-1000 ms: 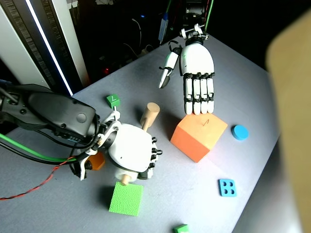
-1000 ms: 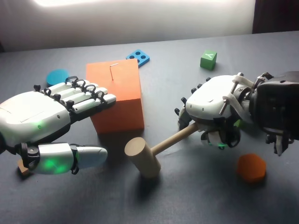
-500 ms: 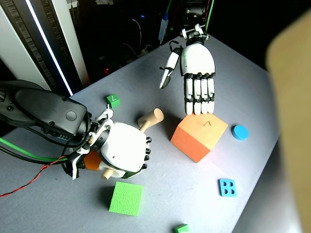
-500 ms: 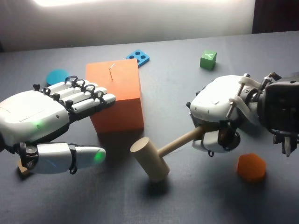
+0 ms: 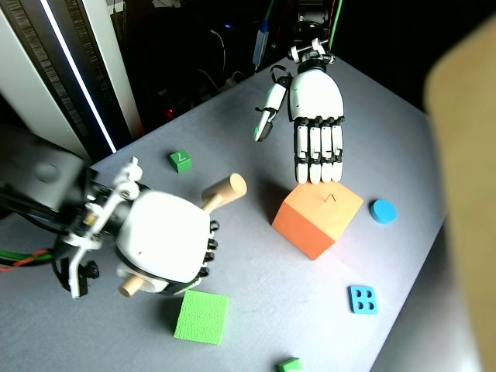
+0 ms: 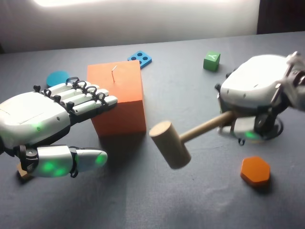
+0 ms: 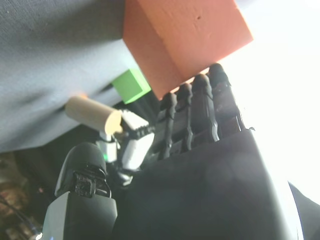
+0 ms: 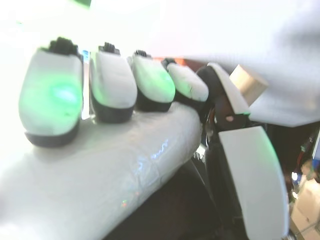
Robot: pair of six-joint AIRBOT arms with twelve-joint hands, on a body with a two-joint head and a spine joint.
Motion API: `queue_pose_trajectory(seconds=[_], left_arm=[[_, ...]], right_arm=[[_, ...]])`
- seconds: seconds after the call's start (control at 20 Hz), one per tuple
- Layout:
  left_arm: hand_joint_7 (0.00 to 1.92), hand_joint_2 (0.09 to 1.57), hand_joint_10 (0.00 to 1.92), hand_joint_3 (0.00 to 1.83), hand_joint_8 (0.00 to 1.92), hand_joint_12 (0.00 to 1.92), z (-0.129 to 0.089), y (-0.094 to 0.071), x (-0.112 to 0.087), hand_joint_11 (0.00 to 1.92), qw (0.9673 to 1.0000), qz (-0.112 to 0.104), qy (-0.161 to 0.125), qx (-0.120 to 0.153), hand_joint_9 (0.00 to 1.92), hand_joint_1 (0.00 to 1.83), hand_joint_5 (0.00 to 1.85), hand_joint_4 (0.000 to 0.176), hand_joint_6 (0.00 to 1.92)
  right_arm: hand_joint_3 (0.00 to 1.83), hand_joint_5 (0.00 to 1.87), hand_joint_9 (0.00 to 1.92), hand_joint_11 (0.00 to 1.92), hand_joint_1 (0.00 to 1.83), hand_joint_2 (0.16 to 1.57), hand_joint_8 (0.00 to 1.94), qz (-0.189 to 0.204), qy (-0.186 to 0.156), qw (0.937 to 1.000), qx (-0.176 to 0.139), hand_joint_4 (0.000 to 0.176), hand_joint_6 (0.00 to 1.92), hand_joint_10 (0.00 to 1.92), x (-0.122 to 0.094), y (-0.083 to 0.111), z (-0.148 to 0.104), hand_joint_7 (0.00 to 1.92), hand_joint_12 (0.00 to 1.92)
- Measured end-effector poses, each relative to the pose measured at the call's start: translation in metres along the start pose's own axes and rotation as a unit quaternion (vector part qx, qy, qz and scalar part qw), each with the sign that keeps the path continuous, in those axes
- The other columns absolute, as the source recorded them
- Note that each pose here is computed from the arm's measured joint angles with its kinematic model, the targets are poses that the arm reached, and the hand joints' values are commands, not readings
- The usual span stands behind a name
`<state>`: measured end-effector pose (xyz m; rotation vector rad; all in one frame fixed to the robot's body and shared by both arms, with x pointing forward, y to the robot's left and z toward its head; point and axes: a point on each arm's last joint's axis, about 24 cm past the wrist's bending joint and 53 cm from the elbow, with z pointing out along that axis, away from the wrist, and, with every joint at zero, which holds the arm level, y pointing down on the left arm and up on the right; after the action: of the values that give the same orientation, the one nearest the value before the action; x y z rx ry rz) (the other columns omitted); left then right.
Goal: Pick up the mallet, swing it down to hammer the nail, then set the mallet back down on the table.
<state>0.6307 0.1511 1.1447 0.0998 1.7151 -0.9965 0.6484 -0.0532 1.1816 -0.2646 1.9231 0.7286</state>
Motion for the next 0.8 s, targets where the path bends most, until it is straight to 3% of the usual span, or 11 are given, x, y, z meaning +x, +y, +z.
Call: queue_pose_trajectory(seconds=[0.1, 0.15, 0.3, 0.4, 0.45, 0.55, 0.7, 0.8], left_arm=[[0.15, 1.26, 0.00, 0.00, 0.00, 0.26, 0.000, 0.000, 0.000, 0.00, 1.0000, 0.000, 0.000, 0.000, 0.13, 0.00, 0.13, 0.000, 0.00], [0.15, 1.25, 0.00, 0.00, 0.00, 0.26, 0.000, 0.000, 0.000, 0.00, 1.0000, 0.000, 0.000, 0.000, 0.12, 0.00, 0.12, 0.000, 0.00], [0.15, 1.26, 0.00, 0.00, 0.00, 0.24, 0.000, 0.000, 0.000, 0.00, 1.0000, 0.000, -0.001, 0.000, 0.12, 0.00, 0.12, 0.000, 0.00], [0.15, 1.26, 0.01, 0.00, 0.00, 0.24, 0.000, 0.000, 0.000, 0.00, 1.0000, 0.000, -0.001, 0.001, 0.13, 0.00, 0.13, 0.000, 0.00], [0.15, 1.26, 0.01, 0.00, 0.00, 0.24, 0.000, 0.000, 0.000, 0.00, 1.0000, 0.000, -0.001, 0.000, 0.12, 0.00, 0.12, 0.000, 0.00], [0.15, 1.26, 0.00, 0.00, 0.00, 0.26, 0.000, 0.000, -0.001, 0.00, 1.0000, 0.001, -0.001, 0.000, 0.12, 0.00, 0.12, 0.000, 0.00], [0.15, 1.26, 0.00, 0.00, 0.00, 0.27, 0.000, 0.002, -0.002, 0.00, 1.0000, 0.004, -0.001, 0.000, 0.12, 0.00, 0.12, 0.000, 0.00], [0.15, 1.26, 0.00, 0.00, 0.00, 0.28, 0.000, 0.002, -0.002, 0.00, 1.0000, 0.004, -0.001, 0.000, 0.13, 0.00, 0.12, 0.000, 0.00]], right_arm=[[0.02, 1.32, 1.72, 1.87, 0.56, 1.55, 1.94, 0.009, -0.020, 0.9997, 0.006, 0.082, 1.92, 1.92, -0.018, -0.007, -0.009, 1.61, 1.92], [0.02, 1.33, 1.72, 1.86, 0.51, 1.57, 1.94, 0.016, -0.031, 0.9993, 0.013, 0.120, 1.92, 1.92, -0.028, -0.014, -0.014, 1.62, 1.92], [0.01, 1.33, 1.70, 1.84, 0.51, 1.57, 1.94, 0.038, -0.065, 0.9963, 0.043, 0.137, 1.92, 1.92, -0.056, -0.033, -0.024, 1.60, 1.92], [0.03, 1.34, 1.70, 1.83, 0.46, 1.57, 1.94, 0.064, -0.083, 0.9935, 0.045, 0.133, 1.92, 1.92, -0.072, -0.036, -0.025, 1.60, 1.92], [0.06, 1.32, 1.70, 1.84, 0.45, 1.57, 1.94, 0.069, -0.090, 0.9927, 0.042, 0.142, 1.92, 1.92, -0.078, -0.034, -0.024, 1.60, 1.92], [0.06, 1.30, 1.68, 1.82, 0.42, 1.57, 1.94, 0.064, -0.122, 0.9903, 0.020, 0.149, 1.92, 1.92, -0.095, -0.019, -0.023, 1.58, 1.92], [0.04, 1.31, 1.69, 1.83, 0.50, 1.57, 1.94, -0.019, -0.196, 0.9801, -0.025, 0.160, 1.92, 1.92, -0.125, 0.019, -0.022, 1.59, 1.92], [0.02, 1.32, 1.69, 1.84, 0.55, 1.57, 1.94, -0.007, -0.203, 0.9787, -0.030, 0.173, 1.92, 1.92, -0.120, 0.027, -0.014, 1.58, 1.92]])
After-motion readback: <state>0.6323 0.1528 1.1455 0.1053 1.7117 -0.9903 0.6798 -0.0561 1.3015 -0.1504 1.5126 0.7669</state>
